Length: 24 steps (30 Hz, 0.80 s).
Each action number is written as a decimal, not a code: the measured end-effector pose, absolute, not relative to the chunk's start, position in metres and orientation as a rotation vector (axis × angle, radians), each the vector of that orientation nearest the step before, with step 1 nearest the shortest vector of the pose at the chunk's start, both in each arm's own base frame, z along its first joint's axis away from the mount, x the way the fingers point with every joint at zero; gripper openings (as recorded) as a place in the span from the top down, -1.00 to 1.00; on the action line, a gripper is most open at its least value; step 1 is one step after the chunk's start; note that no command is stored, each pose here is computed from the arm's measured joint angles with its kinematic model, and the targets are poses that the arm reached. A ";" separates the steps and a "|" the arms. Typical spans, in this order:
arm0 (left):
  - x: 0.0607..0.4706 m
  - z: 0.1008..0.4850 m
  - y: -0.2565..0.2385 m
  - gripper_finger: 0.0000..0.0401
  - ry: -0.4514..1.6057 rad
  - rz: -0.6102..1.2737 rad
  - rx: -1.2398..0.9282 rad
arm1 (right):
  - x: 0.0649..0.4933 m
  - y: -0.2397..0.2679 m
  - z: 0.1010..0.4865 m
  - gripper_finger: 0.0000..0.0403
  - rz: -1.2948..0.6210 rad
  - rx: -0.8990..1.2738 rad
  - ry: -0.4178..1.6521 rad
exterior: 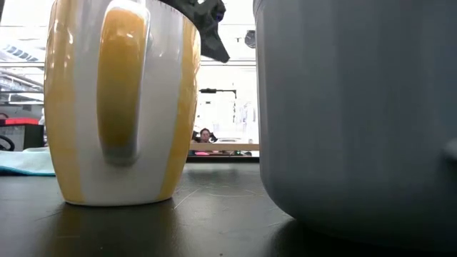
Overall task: Stack small to large cups/mugs on shelf
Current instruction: Put the transparent mug on the shelf
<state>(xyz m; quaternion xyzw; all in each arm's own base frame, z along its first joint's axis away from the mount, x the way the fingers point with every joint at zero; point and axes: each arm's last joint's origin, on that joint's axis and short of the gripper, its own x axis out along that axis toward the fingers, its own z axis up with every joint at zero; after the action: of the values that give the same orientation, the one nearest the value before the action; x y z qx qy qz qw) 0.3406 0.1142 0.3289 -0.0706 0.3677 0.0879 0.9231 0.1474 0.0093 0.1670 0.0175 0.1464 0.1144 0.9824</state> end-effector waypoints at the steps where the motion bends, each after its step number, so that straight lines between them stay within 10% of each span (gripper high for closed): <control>1: 0.344 0.326 0.117 0.52 0.781 0.181 -0.147 | 0.147 0.009 0.167 1.00 0.230 0.035 0.296; 12: 0.365 0.290 0.143 -0.15 0.951 0.208 -0.201 | 0.147 0.009 0.166 1.00 0.229 0.036 0.302; 24: 0.369 0.268 0.148 -0.13 1.044 0.214 -0.225 | 0.147 0.009 0.166 1.00 0.229 0.037 0.304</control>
<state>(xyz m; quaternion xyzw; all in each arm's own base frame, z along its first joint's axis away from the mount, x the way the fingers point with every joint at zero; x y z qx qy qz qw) 0.3695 0.1477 0.2684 -0.1070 0.4965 0.1016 0.8554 0.1472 0.0092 0.1661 0.0181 0.1512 0.1136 0.9818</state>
